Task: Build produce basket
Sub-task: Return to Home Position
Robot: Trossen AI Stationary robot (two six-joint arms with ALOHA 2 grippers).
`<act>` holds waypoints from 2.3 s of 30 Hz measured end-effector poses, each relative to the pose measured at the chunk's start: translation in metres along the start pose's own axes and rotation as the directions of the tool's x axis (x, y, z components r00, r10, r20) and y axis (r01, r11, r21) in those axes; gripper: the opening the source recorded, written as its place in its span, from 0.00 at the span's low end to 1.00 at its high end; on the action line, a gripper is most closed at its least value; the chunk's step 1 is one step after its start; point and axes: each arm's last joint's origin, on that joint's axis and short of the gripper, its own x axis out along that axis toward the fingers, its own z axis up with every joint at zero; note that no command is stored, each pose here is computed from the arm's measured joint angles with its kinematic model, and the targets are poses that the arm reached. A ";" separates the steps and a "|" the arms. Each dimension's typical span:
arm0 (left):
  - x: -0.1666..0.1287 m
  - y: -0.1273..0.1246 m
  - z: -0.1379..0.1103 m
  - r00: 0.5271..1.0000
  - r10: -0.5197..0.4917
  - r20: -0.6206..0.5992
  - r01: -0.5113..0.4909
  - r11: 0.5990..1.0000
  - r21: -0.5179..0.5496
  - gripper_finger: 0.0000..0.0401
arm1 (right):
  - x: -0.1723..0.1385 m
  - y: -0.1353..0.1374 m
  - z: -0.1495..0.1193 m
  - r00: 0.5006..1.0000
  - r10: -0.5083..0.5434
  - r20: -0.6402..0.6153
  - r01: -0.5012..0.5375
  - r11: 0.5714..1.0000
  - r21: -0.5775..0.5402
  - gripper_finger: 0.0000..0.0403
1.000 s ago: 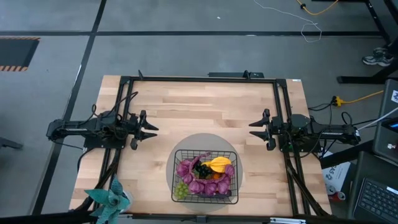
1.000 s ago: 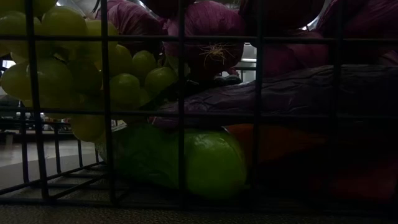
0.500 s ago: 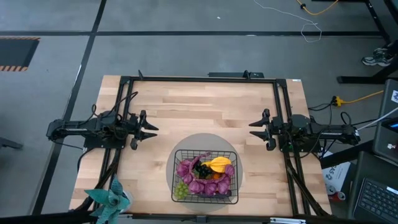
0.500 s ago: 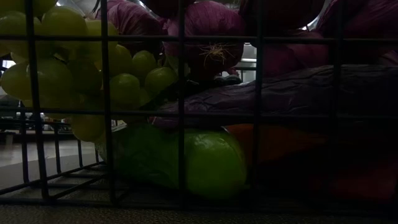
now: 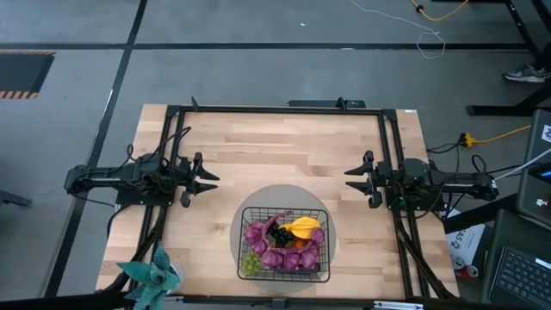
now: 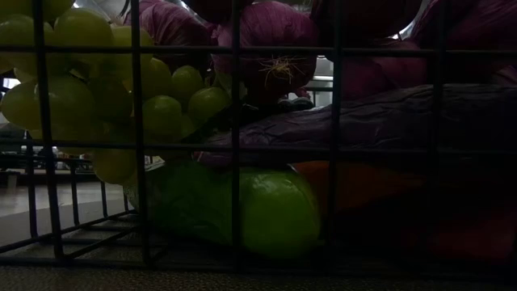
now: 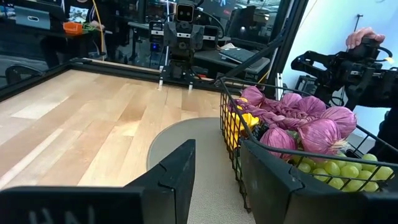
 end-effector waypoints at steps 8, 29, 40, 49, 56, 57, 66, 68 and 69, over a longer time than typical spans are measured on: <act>0.000 0.000 0.000 1.000 0.000 0.000 0.000 1.000 0.000 0.30 | 0.000 0.000 0.000 1.000 0.000 0.000 0.000 1.000 0.000 0.41; 0.000 0.000 0.000 1.000 0.000 0.000 0.000 1.000 0.000 0.30 | 0.000 0.000 0.000 1.000 0.001 0.000 -0.001 1.000 0.000 0.41; 0.000 0.000 0.000 1.000 0.000 0.000 0.000 1.000 0.000 0.30 | 0.000 0.000 0.002 1.000 0.003 0.021 -0.003 1.000 0.000 0.41; 0.000 0.000 0.000 1.000 0.000 0.000 0.000 1.000 0.000 0.30 | 0.000 0.000 0.002 1.000 0.003 0.019 -0.003 1.000 0.000 0.41; 0.000 0.000 0.000 1.000 0.000 0.000 0.000 1.000 0.000 0.30 | 0.000 0.000 0.002 1.000 0.002 0.017 -0.002 1.000 0.000 0.41; 0.000 0.000 0.000 1.000 0.000 0.000 0.000 1.000 0.000 0.30 | 0.000 0.000 0.002 1.000 0.002 0.017 -0.002 1.000 0.000 0.41; 0.000 0.000 0.000 1.000 0.000 0.000 0.000 1.000 0.000 0.30 | 0.000 0.000 0.002 1.000 0.002 0.017 -0.002 1.000 0.000 0.41; 0.000 0.000 0.000 1.000 0.000 0.000 0.000 1.000 0.000 0.30 | 0.000 0.000 0.002 1.000 0.002 0.017 -0.002 1.000 0.000 0.41; 0.000 0.000 0.000 1.000 0.000 -0.001 0.000 1.000 0.000 0.30 | 0.000 0.000 0.002 1.000 0.002 0.017 -0.002 1.000 0.000 0.41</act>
